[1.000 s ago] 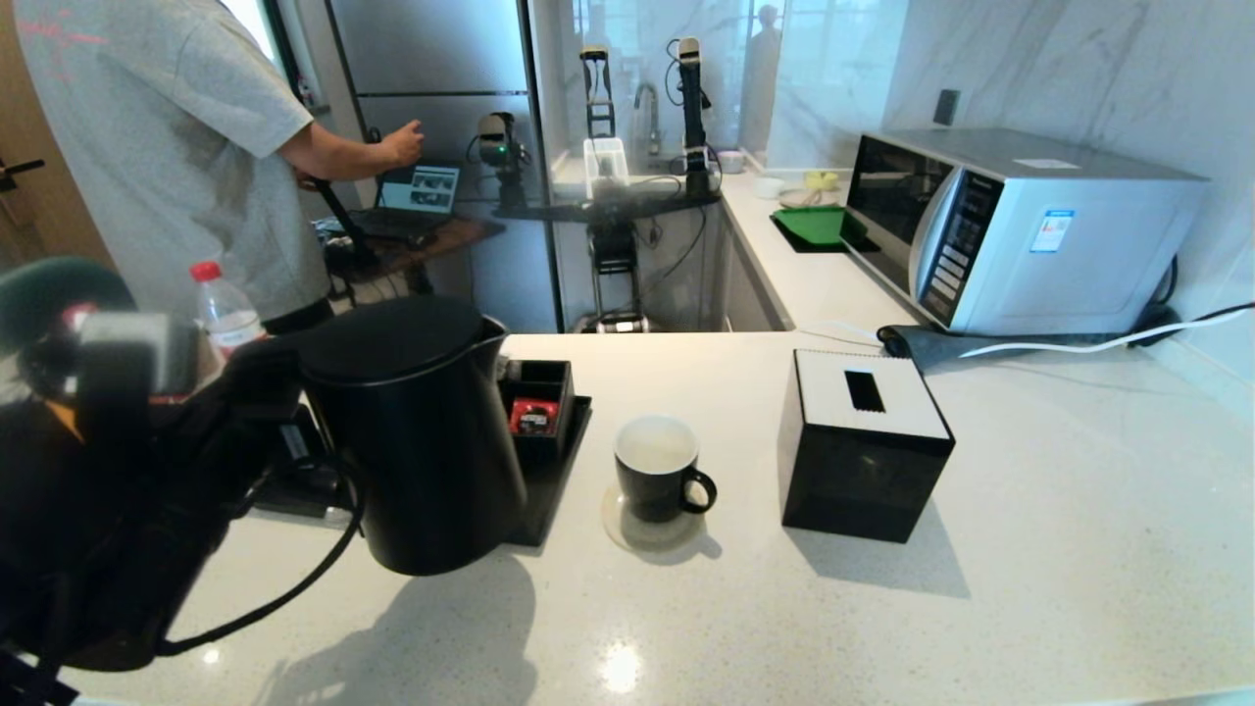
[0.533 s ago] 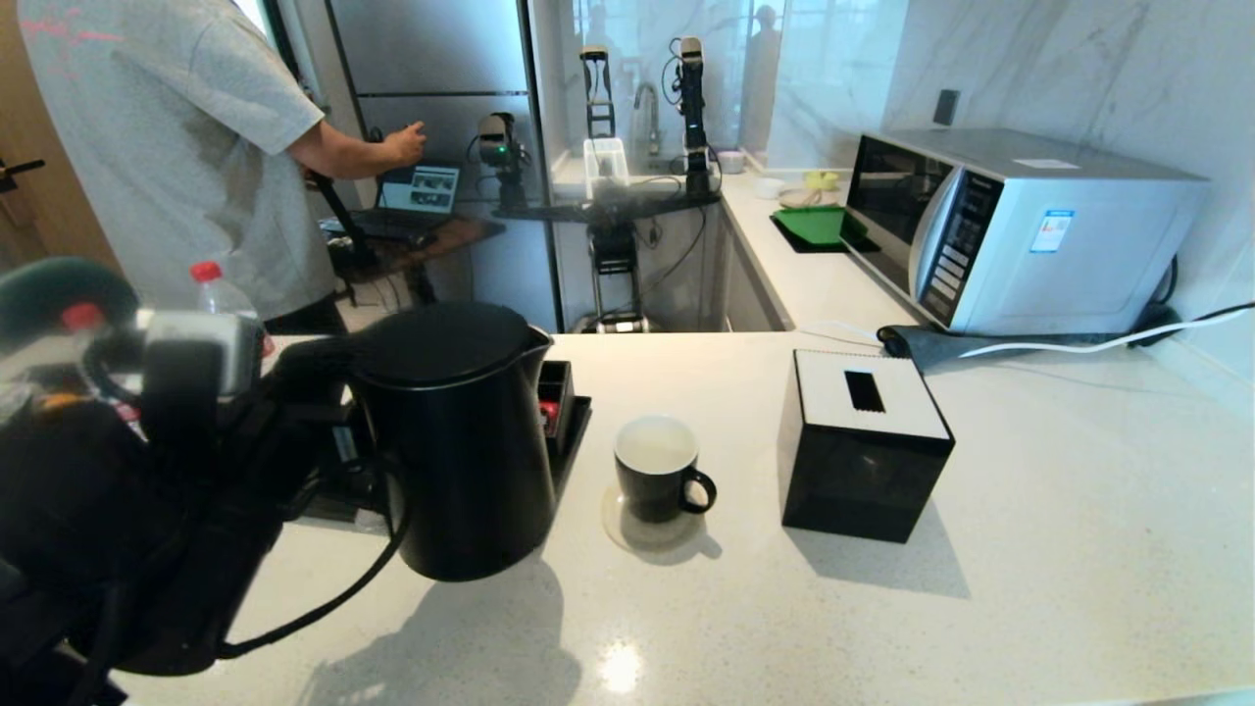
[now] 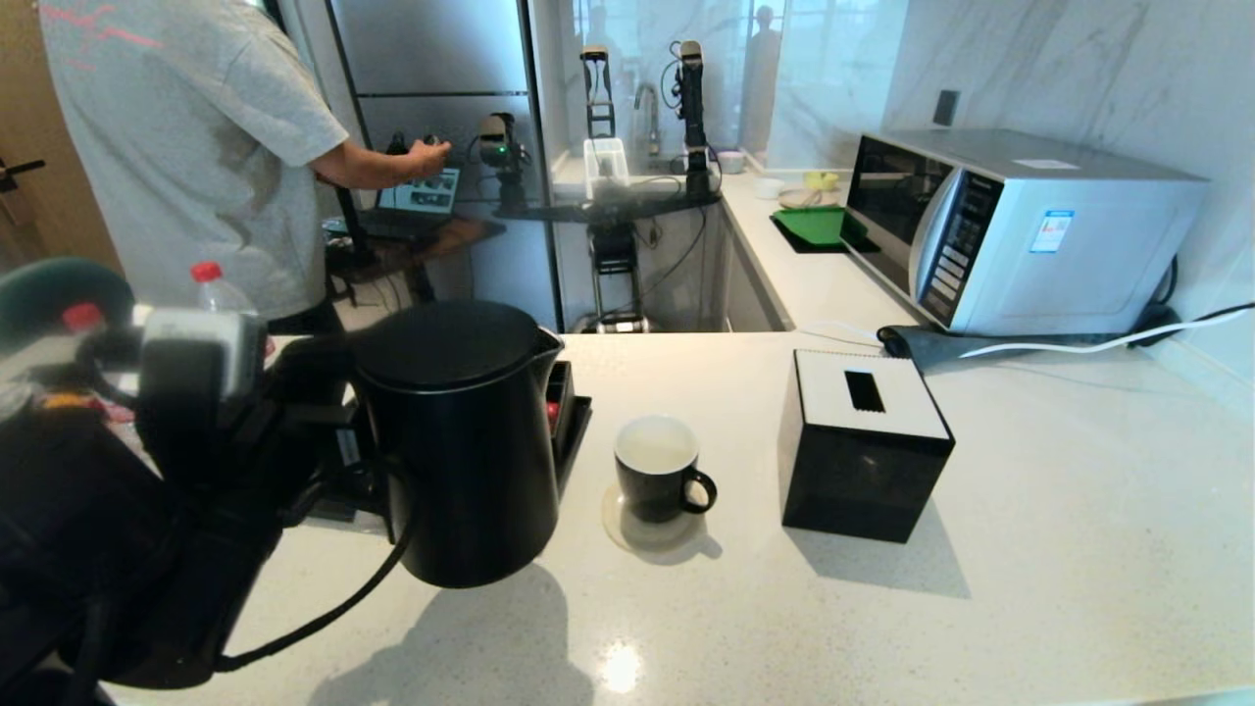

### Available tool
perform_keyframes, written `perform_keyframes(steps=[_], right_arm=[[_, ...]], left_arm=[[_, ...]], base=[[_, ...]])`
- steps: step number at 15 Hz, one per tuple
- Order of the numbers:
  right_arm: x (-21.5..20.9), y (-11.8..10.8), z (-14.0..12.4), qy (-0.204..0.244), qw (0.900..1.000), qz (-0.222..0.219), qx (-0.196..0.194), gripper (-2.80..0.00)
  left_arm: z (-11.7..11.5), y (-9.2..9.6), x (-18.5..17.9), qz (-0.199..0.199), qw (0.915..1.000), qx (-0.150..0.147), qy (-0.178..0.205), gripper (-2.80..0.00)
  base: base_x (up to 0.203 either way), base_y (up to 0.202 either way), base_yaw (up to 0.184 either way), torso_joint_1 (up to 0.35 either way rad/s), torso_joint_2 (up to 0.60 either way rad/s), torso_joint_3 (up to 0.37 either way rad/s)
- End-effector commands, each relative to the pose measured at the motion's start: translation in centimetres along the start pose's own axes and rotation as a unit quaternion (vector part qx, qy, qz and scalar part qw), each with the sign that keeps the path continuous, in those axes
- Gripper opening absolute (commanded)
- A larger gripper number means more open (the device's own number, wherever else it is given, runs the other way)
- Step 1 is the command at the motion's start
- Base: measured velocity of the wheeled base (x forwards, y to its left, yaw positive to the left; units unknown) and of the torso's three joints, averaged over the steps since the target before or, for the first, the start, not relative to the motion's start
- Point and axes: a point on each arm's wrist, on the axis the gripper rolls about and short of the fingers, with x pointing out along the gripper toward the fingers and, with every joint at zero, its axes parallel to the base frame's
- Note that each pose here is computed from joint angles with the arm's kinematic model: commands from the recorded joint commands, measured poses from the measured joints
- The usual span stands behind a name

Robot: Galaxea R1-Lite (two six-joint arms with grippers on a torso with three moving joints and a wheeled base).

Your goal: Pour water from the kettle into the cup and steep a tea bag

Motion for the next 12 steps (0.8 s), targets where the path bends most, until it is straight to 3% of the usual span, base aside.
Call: perform_keyframes(steps=[1,7,12], right_arm=[[0.0,0.0,0.0,0.001,1.000,0.000,0.000,-2.80],[0.0,0.0,0.0,0.001,1.000,0.000,0.000,-2.80],[0.0,0.0,0.0,0.001,1.000,0.000,0.000,-2.80]], left_arm=[[0.1,0.1,-0.1,0.002,0.9999,0.013,-0.001,-2.80],[0.2,-0.1,-0.1,-0.007,0.9986,0.050,0.017,-2.80],[0.6,-1.1,0.3,-0.027,0.9969,0.065,0.036,-2.80]], base=[[0.000,0.000,0.000,0.000,0.00,0.000],[0.000,0.000,0.000,0.000,0.00,0.000],[0.000,0.000,0.000,0.000,0.00,0.000]])
